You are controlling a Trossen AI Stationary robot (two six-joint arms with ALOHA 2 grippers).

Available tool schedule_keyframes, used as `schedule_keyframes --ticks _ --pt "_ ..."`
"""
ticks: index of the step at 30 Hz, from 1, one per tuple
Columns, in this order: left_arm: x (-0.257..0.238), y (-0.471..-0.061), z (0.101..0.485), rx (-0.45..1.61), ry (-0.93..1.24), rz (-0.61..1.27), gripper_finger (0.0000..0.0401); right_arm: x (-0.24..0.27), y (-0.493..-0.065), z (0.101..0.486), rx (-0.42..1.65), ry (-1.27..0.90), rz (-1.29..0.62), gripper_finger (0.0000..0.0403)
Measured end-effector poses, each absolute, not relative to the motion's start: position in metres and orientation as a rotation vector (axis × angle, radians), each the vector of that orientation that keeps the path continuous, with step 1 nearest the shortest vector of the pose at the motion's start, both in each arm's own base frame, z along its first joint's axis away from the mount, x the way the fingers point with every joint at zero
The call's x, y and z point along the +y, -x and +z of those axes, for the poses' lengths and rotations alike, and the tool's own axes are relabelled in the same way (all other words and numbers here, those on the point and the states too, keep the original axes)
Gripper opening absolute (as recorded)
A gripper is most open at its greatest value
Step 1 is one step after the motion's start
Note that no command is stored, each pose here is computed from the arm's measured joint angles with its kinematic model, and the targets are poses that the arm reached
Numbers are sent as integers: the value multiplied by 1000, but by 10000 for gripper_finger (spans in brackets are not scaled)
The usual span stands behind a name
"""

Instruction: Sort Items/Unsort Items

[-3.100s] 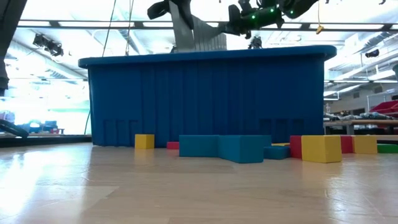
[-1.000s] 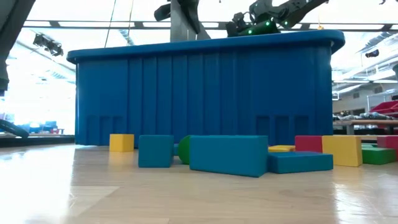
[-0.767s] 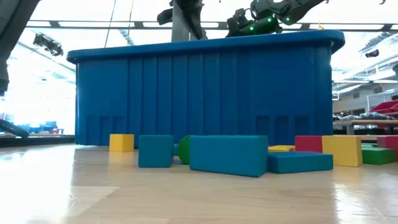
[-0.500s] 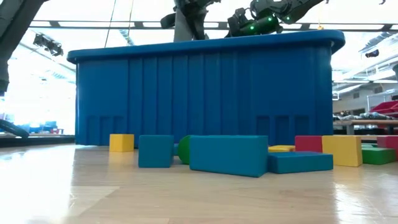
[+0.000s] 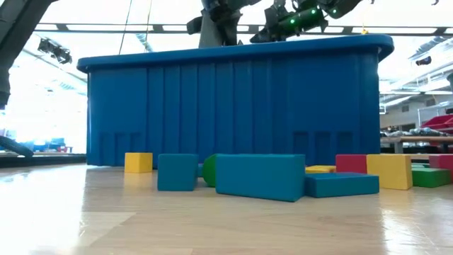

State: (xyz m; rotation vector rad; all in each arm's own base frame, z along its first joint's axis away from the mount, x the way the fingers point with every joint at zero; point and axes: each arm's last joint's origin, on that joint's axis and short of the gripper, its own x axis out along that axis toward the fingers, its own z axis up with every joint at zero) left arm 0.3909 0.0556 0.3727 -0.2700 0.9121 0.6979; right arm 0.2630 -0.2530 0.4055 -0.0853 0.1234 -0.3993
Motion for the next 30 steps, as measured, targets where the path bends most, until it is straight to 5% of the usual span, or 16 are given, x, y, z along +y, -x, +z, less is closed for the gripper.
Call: schedule_keyframes --ticks 13,24,30 --pt "52 -371 417 867 245 649 98 -244 -253 416 125 90 -420 19" --pt "50 -361 425 908 133 650 95 -224 -273 397 182 2 -186 2" --pt "35 -343 445 839 -12 719 53 -192 -300 385 211 48 -150 1"
